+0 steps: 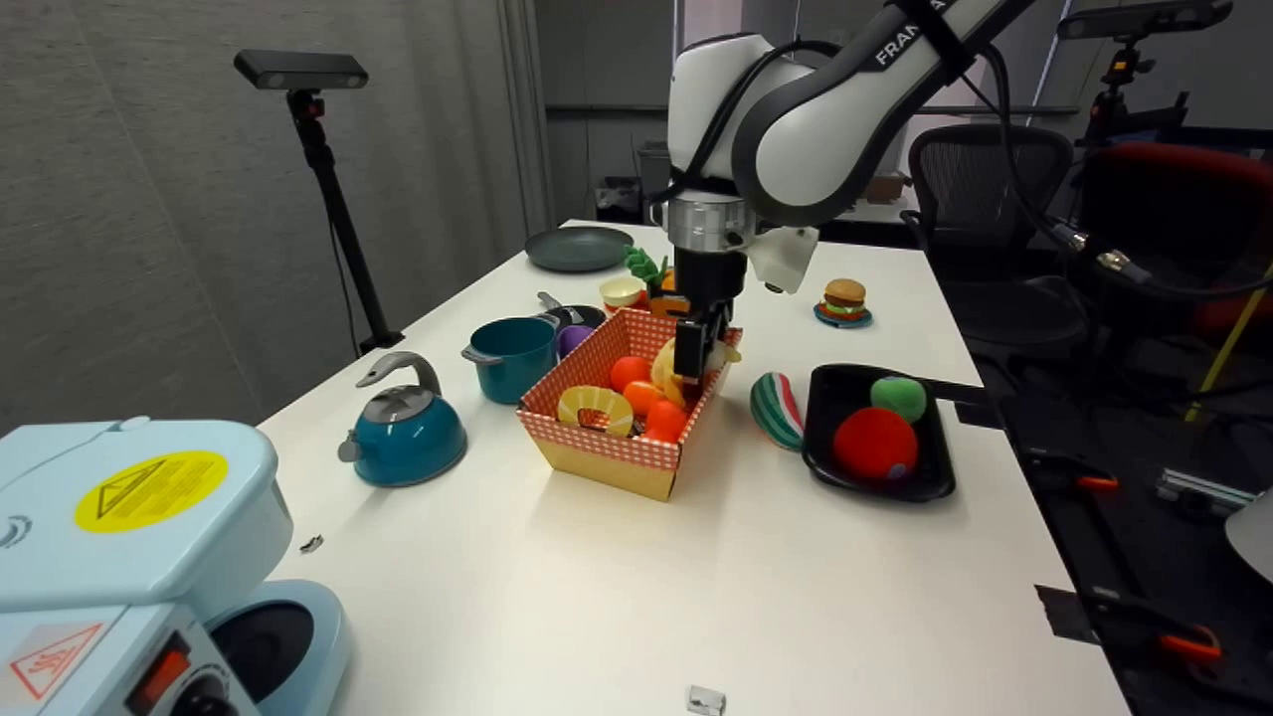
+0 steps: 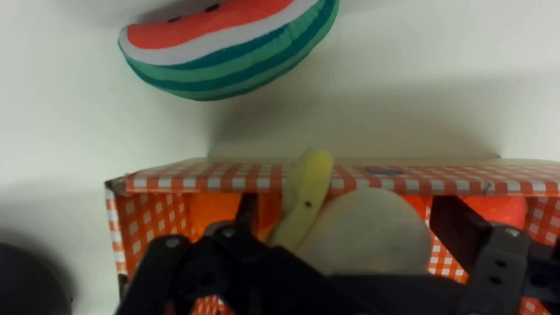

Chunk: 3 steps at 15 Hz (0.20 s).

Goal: Put the pineapple plush in the black pot, put the banana plush inside the basket

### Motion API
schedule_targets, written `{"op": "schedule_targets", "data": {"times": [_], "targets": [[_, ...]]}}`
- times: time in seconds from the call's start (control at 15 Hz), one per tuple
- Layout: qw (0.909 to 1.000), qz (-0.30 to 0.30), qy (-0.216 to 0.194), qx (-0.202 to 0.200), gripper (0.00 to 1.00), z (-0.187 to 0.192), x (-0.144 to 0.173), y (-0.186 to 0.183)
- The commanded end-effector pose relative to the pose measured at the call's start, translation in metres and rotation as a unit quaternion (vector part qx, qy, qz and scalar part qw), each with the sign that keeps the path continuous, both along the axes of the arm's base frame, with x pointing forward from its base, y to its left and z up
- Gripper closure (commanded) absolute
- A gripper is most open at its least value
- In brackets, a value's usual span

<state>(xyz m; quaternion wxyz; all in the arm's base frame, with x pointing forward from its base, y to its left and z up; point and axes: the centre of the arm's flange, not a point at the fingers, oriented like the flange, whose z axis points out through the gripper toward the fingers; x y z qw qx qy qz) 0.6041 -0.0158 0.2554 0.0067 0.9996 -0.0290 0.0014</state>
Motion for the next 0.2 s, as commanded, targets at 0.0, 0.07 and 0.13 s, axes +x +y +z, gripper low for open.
{"op": "schedule_targets", "data": {"times": [0.0, 0.07, 0.13], "targets": [[1.0, 0.0, 0.0, 0.0, 0.0, 0.0, 0.0, 0.0], [1.0, 0.0, 0.0, 0.0, 0.0, 0.0, 0.0, 0.0], [1.0, 0.0, 0.0, 0.0, 0.0, 0.0, 0.0, 0.0]]}}
